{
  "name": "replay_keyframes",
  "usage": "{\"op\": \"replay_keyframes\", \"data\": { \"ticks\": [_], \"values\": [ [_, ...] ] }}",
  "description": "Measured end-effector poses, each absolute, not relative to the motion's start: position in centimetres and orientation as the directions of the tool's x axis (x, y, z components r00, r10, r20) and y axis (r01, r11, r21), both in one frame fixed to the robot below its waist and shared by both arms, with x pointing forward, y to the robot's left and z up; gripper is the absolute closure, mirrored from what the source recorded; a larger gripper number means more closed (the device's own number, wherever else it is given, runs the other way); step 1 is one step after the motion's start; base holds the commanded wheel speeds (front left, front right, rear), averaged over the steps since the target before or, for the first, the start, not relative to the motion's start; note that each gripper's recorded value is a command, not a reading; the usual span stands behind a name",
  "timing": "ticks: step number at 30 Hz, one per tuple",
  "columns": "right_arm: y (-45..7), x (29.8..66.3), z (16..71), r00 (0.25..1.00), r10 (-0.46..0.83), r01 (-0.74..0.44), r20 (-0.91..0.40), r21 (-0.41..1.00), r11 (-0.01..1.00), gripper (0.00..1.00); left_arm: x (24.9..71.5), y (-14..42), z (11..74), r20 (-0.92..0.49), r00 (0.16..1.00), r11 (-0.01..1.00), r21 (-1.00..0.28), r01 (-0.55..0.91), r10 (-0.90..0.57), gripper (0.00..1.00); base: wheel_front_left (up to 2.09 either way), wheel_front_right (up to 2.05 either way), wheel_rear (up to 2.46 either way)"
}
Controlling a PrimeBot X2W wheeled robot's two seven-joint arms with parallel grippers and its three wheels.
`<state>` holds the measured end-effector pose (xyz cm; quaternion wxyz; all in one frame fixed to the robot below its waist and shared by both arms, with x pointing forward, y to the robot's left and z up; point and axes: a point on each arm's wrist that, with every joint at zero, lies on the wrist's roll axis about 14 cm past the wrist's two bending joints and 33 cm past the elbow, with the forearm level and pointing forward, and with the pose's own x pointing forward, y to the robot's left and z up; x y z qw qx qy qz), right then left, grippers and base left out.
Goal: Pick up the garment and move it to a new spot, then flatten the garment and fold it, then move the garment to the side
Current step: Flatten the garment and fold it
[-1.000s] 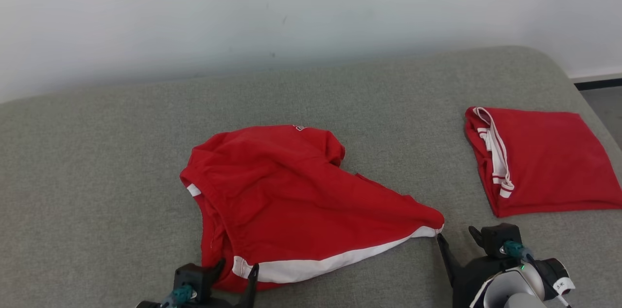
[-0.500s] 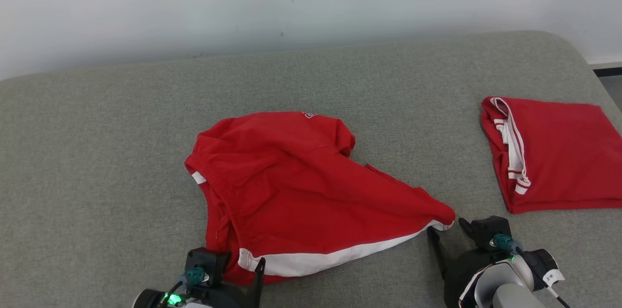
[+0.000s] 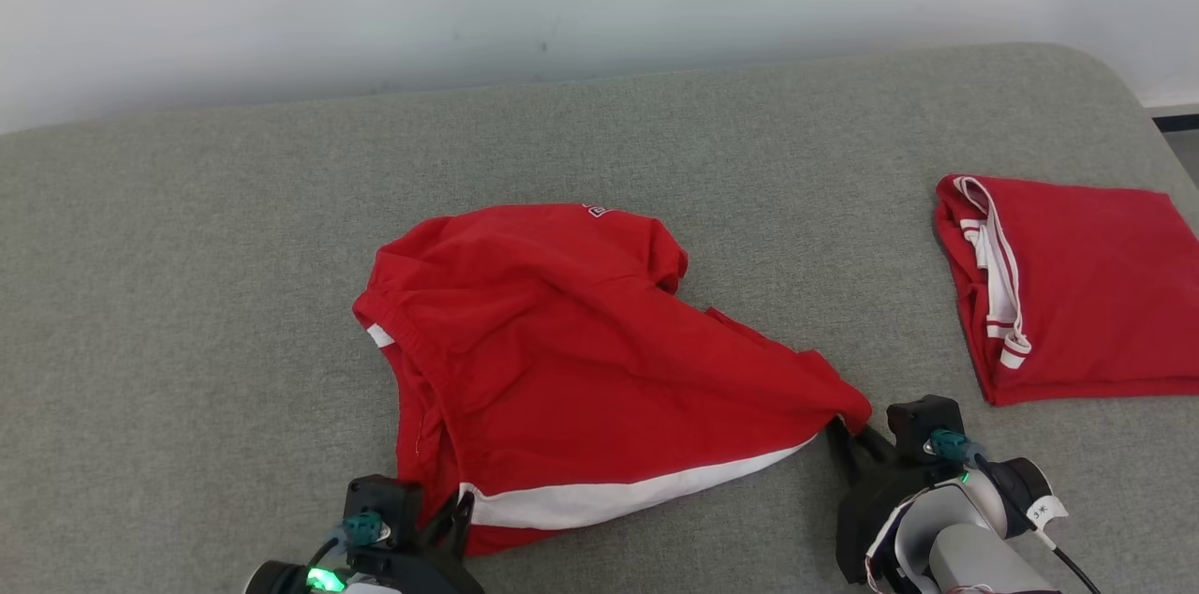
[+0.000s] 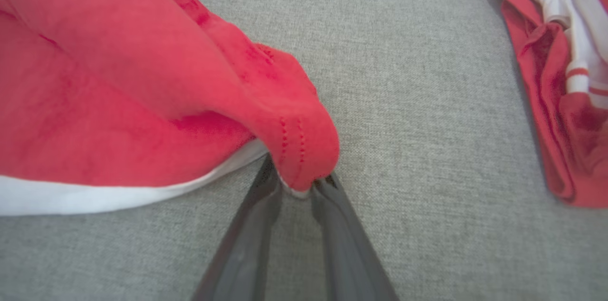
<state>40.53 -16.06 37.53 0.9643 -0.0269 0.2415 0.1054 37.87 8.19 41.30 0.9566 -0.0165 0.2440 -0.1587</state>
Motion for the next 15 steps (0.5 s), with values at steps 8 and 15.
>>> {"op": "replay_keyframes", "data": {
  "ticks": [8,15],
  "values": [
    [-15.9,41.1,38.8,0.889,0.195,-0.191,-0.415,0.050,0.980,1.00,39.2,7.9,44.1,-0.344,0.883,0.942,-0.221,0.254,-0.318,1.00,0.00,0.00,0.00],
    [-14.2,42.5,43.3,0.915,0.267,-0.244,-0.302,0.113,0.963,1.00,41.4,7.2,52.0,-0.086,0.932,0.883,-0.361,0.300,-0.352,1.00,0.00,0.00,0.00]
  ]
}}
